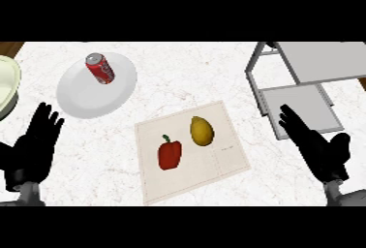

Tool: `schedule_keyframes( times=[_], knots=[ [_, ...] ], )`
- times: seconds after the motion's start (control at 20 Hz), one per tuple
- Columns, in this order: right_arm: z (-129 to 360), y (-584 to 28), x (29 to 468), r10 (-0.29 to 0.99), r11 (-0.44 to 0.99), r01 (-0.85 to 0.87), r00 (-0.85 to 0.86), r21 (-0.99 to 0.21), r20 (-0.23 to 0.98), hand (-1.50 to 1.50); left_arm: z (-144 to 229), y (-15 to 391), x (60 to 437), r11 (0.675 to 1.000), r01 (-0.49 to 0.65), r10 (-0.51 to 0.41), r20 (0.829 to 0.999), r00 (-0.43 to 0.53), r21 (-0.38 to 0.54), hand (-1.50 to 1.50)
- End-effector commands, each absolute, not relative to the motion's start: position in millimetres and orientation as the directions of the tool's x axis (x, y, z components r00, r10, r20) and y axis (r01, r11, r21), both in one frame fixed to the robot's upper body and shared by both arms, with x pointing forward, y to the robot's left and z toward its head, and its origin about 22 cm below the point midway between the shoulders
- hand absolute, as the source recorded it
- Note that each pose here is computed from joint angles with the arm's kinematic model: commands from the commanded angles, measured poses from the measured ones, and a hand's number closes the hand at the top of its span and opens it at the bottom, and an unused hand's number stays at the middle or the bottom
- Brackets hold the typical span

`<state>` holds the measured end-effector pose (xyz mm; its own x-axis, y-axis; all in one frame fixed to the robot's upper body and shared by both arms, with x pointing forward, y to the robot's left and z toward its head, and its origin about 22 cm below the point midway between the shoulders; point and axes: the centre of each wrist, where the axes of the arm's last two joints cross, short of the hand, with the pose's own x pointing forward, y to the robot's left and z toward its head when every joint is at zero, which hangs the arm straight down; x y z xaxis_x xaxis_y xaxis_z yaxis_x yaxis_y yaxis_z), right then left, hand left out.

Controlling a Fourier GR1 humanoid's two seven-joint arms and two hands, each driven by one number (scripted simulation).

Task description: Pick the lemon from the placemat and place it in the tiered shelf

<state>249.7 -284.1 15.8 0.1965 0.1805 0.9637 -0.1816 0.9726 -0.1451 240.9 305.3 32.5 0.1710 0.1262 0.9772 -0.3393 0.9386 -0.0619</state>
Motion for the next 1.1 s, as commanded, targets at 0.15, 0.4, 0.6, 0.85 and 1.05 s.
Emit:
schedule_keyframes(
  times=[0.15,0.4,0.6,0.85,1.05],
  knots=[
    [77,-238,311,0.138,0.975,-0.183,0.039,-0.128,0.99,-1.5,44,260,261,0.988,-0.067,-0.135,0.991,0.021,0.136,0.0],
    [65,-295,308,0.424,0.905,0.013,0.04,-0.425,0.905,1.5,48,259,263,0.983,-0.006,-0.183,0.983,-0.006,0.183,0.0],
    [18,-245,311,0.343,0.879,0.353,-0.002,-0.32,0.939,-1.5,38,238,264,0.973,0.083,-0.213,0.976,-0.035,0.216,0.0],
    [-13,-214,311,0.18,0.893,0.439,-0.15,-0.098,0.972,-1.5,23,218,275,0.971,0.097,-0.215,0.976,-0.023,0.216,0.0],
    [20,-235,314,0.149,0.979,0.164,-0.182,-0.119,0.972,-1.5,13,208,263,0.97,0.103,-0.218,0.976,-0.026,0.219,0.0]
  ],
)
